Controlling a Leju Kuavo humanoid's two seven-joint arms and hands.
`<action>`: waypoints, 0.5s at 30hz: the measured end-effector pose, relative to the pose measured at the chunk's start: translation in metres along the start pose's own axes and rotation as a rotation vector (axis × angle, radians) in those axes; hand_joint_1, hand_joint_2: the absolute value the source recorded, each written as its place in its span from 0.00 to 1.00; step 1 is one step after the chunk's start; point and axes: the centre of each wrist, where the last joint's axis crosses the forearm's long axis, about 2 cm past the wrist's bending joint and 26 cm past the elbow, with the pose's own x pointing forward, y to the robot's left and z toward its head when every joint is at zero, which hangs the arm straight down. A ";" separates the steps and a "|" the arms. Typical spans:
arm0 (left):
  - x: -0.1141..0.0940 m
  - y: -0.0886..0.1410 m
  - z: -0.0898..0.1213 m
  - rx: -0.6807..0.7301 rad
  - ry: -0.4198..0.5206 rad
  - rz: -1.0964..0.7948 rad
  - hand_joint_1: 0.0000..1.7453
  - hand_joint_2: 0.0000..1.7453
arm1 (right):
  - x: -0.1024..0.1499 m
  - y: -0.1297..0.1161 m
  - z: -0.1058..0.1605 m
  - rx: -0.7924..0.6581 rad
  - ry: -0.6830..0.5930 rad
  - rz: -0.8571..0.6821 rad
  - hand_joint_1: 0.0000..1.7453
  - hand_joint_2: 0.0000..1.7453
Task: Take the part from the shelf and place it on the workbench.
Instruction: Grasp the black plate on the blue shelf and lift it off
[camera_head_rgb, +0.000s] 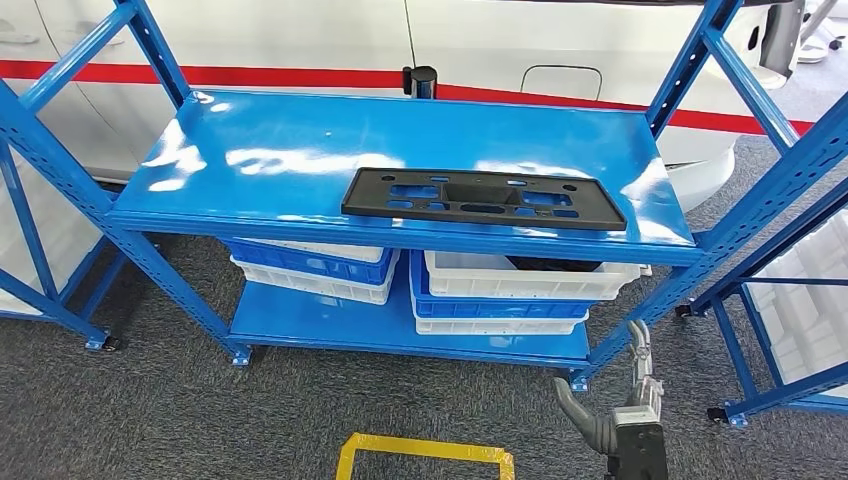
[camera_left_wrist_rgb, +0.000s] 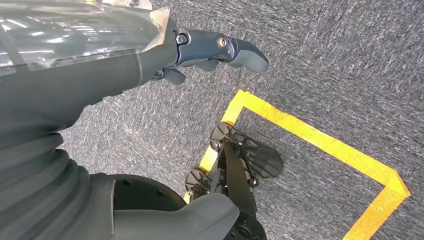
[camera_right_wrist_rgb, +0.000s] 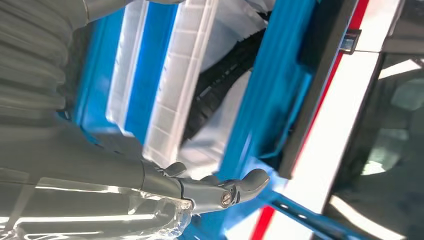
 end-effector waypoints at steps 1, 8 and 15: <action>0.000 -0.001 0.000 -0.002 -0.001 -0.001 0.00 1.00 | 0.002 0.000 -0.002 0.006 -0.018 0.027 0.00 1.00; -0.001 -0.002 0.001 -0.020 -0.014 -0.007 0.00 1.00 | 0.018 0.002 -0.022 0.037 -0.183 0.233 0.00 1.00; -0.001 -0.004 0.001 -0.043 -0.025 -0.019 0.00 1.00 | 0.032 0.004 -0.049 0.052 -0.316 0.437 0.00 1.00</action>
